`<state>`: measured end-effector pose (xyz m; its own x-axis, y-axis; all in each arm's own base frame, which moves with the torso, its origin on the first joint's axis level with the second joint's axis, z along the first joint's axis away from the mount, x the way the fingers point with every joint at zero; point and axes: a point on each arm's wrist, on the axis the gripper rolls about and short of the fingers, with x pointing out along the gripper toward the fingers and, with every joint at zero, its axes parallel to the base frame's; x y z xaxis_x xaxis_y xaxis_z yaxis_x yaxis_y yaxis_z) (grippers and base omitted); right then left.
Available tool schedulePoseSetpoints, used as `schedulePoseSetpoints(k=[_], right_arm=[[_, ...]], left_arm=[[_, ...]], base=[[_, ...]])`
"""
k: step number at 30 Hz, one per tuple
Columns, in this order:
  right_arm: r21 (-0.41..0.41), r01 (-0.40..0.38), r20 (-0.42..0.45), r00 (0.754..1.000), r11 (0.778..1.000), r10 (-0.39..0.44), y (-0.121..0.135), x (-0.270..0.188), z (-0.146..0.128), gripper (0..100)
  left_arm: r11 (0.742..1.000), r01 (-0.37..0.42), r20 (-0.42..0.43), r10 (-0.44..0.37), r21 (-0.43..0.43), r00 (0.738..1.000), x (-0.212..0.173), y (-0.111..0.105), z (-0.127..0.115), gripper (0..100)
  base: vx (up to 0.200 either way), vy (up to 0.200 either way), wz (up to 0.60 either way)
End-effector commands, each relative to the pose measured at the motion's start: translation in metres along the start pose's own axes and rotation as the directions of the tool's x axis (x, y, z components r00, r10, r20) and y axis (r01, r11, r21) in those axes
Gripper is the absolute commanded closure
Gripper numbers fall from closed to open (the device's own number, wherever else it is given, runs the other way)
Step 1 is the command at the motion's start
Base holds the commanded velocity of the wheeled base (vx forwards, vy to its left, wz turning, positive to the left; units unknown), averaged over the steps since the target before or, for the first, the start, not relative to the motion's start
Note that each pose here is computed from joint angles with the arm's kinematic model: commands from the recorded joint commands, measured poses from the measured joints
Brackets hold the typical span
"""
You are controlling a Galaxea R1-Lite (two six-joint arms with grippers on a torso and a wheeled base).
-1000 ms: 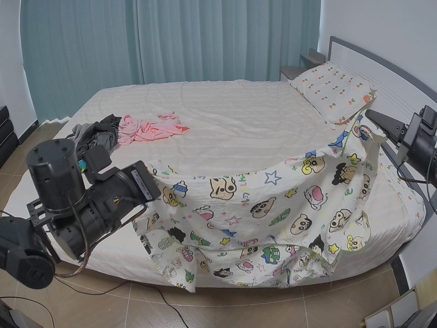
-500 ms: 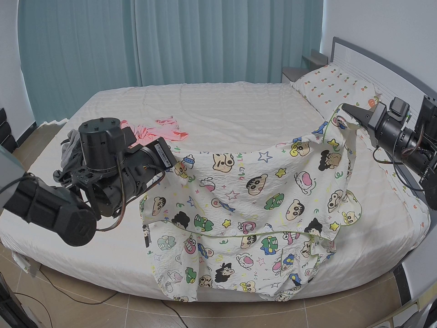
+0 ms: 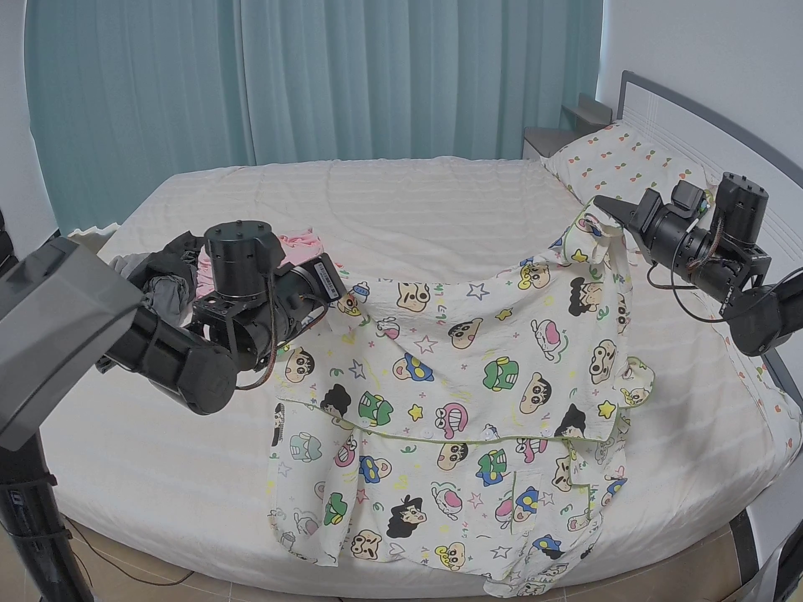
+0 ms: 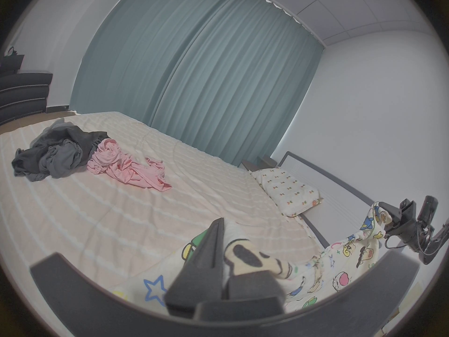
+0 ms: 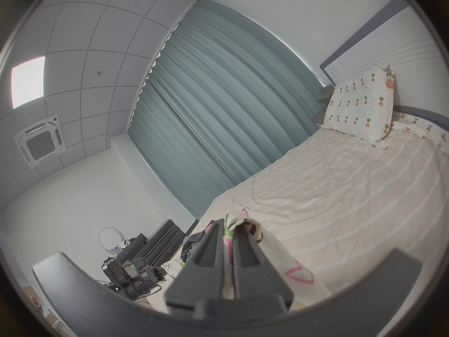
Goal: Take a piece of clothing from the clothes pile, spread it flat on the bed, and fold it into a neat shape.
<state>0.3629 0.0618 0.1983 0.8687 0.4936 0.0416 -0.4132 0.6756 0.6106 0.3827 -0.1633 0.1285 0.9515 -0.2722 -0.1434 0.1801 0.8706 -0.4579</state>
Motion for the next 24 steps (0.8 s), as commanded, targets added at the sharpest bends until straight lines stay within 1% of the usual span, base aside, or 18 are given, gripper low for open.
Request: schedulePoseSetpoints(k=[1,4,8,11,13,16,19,24], right_arm=[[0.008,0.043,-0.016,0.999,0.999,-0.043,-0.031,0.03,-0.021,100],[0.007,0.086,0.029,0.996,0.996,-0.086,-0.041,0.044,-0.024,100],[0.015,0.112,0.015,0.994,0.994,-0.112,-0.055,0.053,-0.035,100],[0.021,0.127,0.008,0.992,0.992,-0.127,-0.067,0.062,-0.041,100],[0.023,0.146,0.015,0.989,0.989,-0.146,-0.073,0.068,-0.045,100],[0.023,0.184,0.03,0.982,0.983,-0.184,-0.084,0.077,-0.053,100],[0.022,0.185,0.038,0.982,0.983,-0.186,-0.09,0.085,-0.055,100],[0.028,0.201,0.017,0.979,0.979,-0.202,-0.105,0.098,-0.065,100]], left_arm=[[0.999,-0.041,-0.052,0.042,0.011,0.998,0.032,0.018,-0.033,100],[0.998,-0.058,-0.061,0.059,0.013,0.996,0.04,0.027,-0.04,100],[0.997,-0.071,-0.061,0.072,0.013,0.996,0.05,0.033,-0.046,100],[0.996,-0.092,-0.047,0.092,0.009,0.995,0.062,0.043,-0.048,100],[0.994,-0.105,-0.036,0.105,0.007,0.994,0.07,0.048,-0.048,100],[0.992,-0.127,-0.045,0.127,0.01,0.991,0.078,0.053,-0.053,100],[0.991,-0.134,-0.05,0.135,0.01,0.99,0.085,0.057,-0.056,100],[0.989,-0.149,-0.059,0.15,0.011,0.987,0.101,0.062,-0.059,100]], base=[[0.0,0.0,0.0],[0.0,0.0,0.0],[0.0,0.0,0.0],[0.0,0.0,0.0],[0.0,0.0,0.0],[0.0,0.0,0.0],[0.0,0.0,0.0],[0.0,0.0,0.0]])
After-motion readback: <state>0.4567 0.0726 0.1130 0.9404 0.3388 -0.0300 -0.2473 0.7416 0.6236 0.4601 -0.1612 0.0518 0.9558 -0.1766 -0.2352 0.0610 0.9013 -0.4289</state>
